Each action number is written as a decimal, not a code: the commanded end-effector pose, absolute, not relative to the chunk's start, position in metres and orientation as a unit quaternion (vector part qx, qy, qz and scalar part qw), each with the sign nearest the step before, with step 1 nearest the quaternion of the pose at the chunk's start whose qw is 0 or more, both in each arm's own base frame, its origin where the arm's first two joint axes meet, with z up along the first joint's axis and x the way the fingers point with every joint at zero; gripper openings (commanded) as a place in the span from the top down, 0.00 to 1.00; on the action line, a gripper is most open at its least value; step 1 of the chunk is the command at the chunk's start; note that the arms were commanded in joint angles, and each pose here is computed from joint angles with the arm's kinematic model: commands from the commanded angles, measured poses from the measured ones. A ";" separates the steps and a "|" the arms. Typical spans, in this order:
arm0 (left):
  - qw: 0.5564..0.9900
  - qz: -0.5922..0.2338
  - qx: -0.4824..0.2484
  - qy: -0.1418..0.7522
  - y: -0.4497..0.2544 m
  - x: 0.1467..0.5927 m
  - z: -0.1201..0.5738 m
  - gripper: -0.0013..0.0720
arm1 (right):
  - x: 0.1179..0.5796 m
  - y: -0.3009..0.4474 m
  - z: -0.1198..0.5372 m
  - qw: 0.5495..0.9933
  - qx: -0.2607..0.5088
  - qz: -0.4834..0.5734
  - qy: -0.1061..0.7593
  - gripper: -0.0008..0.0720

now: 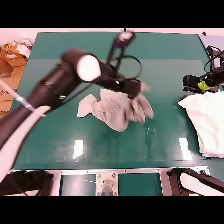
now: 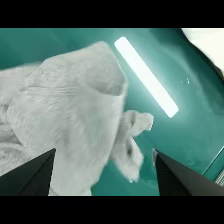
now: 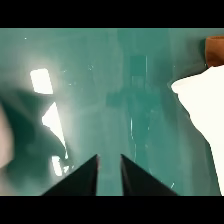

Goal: Fold the shirts.

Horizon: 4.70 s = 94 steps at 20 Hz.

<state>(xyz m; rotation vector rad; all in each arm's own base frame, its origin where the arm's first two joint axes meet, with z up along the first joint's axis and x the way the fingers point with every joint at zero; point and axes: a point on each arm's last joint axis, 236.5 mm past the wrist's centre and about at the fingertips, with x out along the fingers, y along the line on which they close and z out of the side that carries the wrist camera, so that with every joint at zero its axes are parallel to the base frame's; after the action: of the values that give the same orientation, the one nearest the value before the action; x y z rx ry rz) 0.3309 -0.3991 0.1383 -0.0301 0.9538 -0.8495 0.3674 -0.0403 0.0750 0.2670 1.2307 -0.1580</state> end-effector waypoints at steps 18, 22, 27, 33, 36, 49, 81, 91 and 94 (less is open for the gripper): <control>0.716 -0.274 -0.157 0.622 -0.228 0.418 -0.036 0.00 | 0.294 0.013 -0.088 0.690 0.217 -0.033 0.690 0.35; 0.690 -0.298 -0.136 0.645 -0.247 0.399 -0.053 0.00 | 0.311 0.018 -0.100 0.700 0.234 -0.026 0.675 0.35; 0.669 -0.352 -0.097 0.648 -0.299 0.364 -0.050 0.03 | 0.312 0.016 -0.112 0.696 0.225 -0.022 0.682 0.48; 0.695 -0.333 -0.063 0.634 -0.287 0.379 -0.060 0.96 | 0.317 0.005 -0.107 0.702 0.218 -0.029 0.677 0.48; 0.701 -0.316 -0.058 0.636 -0.267 0.388 -0.062 0.96 | 0.313 -0.008 -0.106 0.693 0.235 -0.043 0.680 0.49; 0.729 -0.281 -0.087 0.618 -0.225 0.427 -0.035 0.96 | 0.377 -0.008 -0.090 0.758 0.287 -0.010 0.586 0.98; 0.873 -0.160 -0.052 0.458 -0.116 0.361 0.124 0.96 | 0.441 -0.022 0.179 0.918 0.218 0.024 0.330 0.98; 0.826 -0.139 -0.147 0.526 -0.134 0.432 -0.042 0.69 | 0.474 -0.026 -0.018 0.830 0.251 -0.002 0.498 0.83; 0.829 -0.127 -0.164 0.519 -0.097 0.450 -0.008 0.15 | 0.446 -0.069 0.024 0.815 0.276 -0.016 0.509 0.40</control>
<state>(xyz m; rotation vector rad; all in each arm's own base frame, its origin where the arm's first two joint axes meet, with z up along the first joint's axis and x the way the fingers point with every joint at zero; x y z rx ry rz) 0.4375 -0.1209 -0.0190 -0.3211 1.0929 -0.2855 0.4691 -0.0430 0.0075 0.5481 1.0317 -0.0162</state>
